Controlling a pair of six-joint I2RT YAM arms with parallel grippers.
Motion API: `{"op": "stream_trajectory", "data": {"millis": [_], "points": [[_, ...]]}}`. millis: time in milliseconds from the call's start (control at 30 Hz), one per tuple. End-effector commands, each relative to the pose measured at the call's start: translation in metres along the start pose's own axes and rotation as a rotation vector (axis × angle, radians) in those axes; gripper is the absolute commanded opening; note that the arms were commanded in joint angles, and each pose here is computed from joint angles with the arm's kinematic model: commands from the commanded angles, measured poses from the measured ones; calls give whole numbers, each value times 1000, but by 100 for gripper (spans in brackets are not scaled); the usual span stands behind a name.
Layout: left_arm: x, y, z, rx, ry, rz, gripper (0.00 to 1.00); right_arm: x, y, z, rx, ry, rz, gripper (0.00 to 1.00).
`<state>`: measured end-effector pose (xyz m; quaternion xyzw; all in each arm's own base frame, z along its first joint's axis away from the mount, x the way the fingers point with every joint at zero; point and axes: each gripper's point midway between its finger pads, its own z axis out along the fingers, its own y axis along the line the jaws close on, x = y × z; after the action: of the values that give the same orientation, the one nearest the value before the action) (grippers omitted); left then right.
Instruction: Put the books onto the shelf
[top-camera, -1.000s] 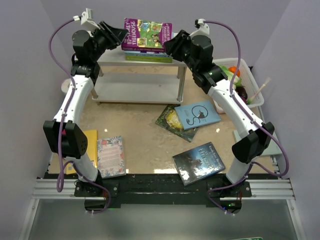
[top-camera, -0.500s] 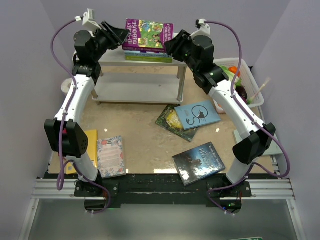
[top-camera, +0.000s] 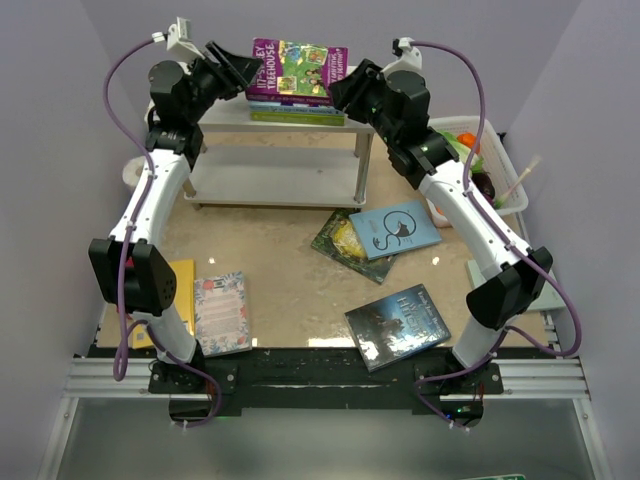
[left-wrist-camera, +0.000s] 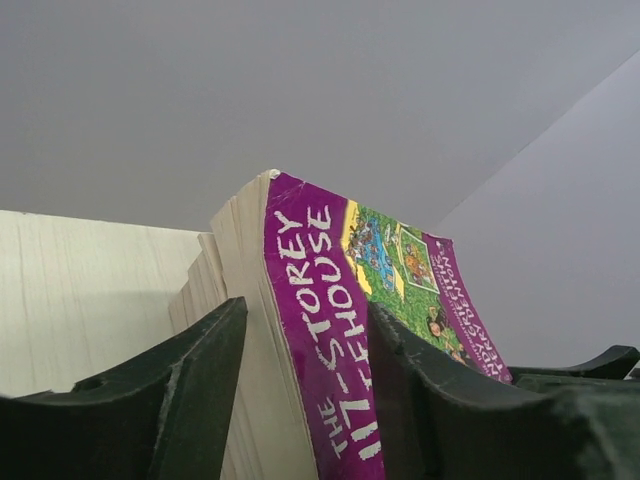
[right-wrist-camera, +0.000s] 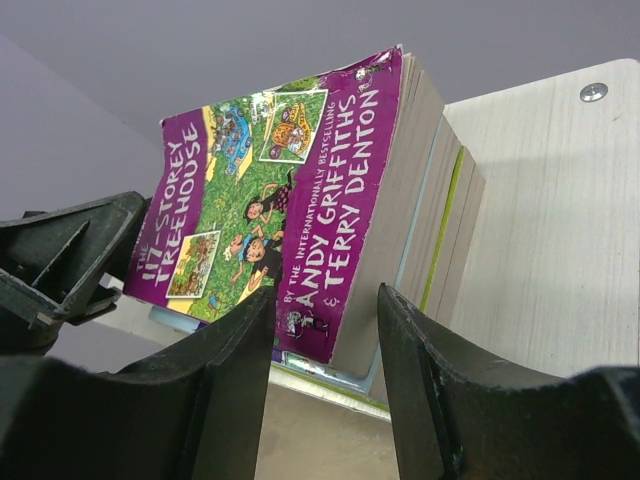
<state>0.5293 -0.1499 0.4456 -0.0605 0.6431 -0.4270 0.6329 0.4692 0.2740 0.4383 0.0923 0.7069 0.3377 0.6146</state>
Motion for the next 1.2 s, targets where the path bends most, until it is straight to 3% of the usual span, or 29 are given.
{"op": "stream_trajectory", "data": {"millis": [0,33,167,333,400,433,467,500,533,567,600,667,700,767,800,867,900,1000,1067,1167], "points": [[-28,-32,-10,59,-67,42,69,-33,18,-22,-43,-67,1,51],[-35,-26,-14,37,-81,39,80,-35,16,-23,-29,-78,0,52],[-65,-3,-30,-46,-147,19,99,-51,4,-32,21,-116,5,58],[-98,34,-68,-182,-228,-43,100,-81,-16,-56,94,-175,13,61],[-90,61,-87,-306,-258,-76,100,-73,-37,-71,152,-175,-1,62],[-94,54,-107,-348,-283,-84,100,-88,-30,-102,123,-219,11,62],[-90,57,-120,-391,-297,-92,100,-55,-54,-104,154,-171,9,62],[-70,79,-135,-473,-297,-116,100,-47,-63,-115,159,-172,11,62],[-66,61,-155,-472,-306,-126,100,-56,-57,-147,115,-216,23,61],[-54,59,-163,-478,-297,-135,100,-15,-86,-148,151,-154,17,61],[-16,66,-169,-509,-239,-154,100,-1,-92,-157,140,-133,24,61],[18,41,-183,-496,-200,-125,100,45,-122,-173,183,-40,15,60],[66,38,-184,-502,-112,-115,100,62,-131,-177,193,-2,12,60],[107,31,-198,-491,-38,-115,100,109,-158,-188,232,118,3,59],[155,39,-207,-502,72,-127,100,123,-166,-192,245,157,0,58],[202,45,-223,-521,184,-157,100,157,-188,-205,296,245,2,58],[245,52,-239,-542,288,-166,100,165,-194,-210,311,267,0,58],[316,57,-271,-529,440,-221,100,201,-222,-233,402,354,36,62],[340,44,-279,-441,484,-279,100,230,-231,-243,402,383,130,65],[364,32,-290,-343,512,-354,100,248,-228,-248,335,319,328,66]]}}
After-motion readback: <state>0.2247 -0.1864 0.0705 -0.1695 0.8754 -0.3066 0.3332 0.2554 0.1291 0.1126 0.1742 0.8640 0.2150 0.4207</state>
